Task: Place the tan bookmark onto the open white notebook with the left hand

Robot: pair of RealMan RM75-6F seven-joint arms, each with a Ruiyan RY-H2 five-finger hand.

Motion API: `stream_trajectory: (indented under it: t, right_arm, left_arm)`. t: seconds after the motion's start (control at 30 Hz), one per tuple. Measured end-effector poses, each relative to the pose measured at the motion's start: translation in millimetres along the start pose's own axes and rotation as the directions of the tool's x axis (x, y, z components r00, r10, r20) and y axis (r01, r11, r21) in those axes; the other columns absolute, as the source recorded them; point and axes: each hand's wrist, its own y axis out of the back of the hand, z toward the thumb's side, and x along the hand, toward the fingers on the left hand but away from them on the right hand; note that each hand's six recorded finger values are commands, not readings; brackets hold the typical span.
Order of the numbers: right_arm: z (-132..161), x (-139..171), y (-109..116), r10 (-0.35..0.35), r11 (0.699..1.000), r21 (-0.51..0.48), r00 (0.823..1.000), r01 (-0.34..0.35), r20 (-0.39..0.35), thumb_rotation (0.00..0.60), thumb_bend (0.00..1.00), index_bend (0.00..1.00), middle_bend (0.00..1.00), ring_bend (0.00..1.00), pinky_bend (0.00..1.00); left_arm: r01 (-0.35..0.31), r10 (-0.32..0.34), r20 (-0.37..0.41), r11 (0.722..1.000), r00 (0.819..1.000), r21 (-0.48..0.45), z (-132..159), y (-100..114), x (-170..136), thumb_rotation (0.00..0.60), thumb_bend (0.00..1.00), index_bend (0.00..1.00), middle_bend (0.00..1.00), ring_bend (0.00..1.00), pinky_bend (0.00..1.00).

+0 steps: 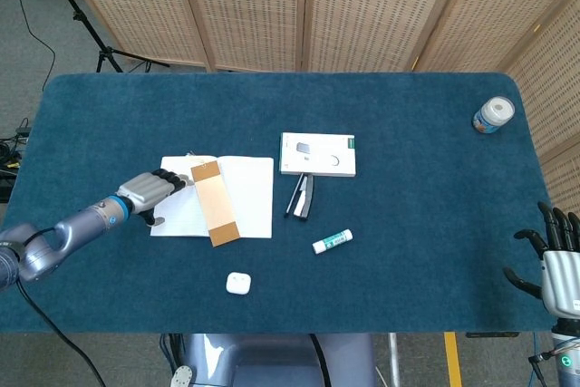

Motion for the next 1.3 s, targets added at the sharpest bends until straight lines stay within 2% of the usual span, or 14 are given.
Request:
stream_trajectory:
  t: [0.53,0.83,1.3]
  right_arm:
    - [-3.1,-1.1,-1.1,0.004,1.000,0.001,1.000,-0.004,0.010,0.600,0.13,0.38,0.06,0.00,0.00]
    - [-4.2,-1.5,0.1,-0.001,1.000,0.000,1.000,0.001,0.012,0.600,0.13,0.38,0.06,0.00,0.00]
    - [-6.7,-2.0,-0.5,0.001,1.000,-0.001,1.000,-0.001,0.020,0.600,0.13,0.38,0.06,0.00,0.00]
  left_arm:
    - [-0.037,0.037,0.013,0.999,0.999,0.001,17.1,6.7,21.7,0.600,0.34,0.02,0.06,0.00,0.06]
    - [-0.023,0.023,0.023,1.000,0.999,0.018,26.4,1.6,31.5,0.600,0.34,0.02,0.06,0.00,0.06]
    - [-0.073,0.072,0.014,0.996,0.997,0.054,28.3,11.4,45.1,0.600,0.34,0.02,0.06,0.00,0.06]
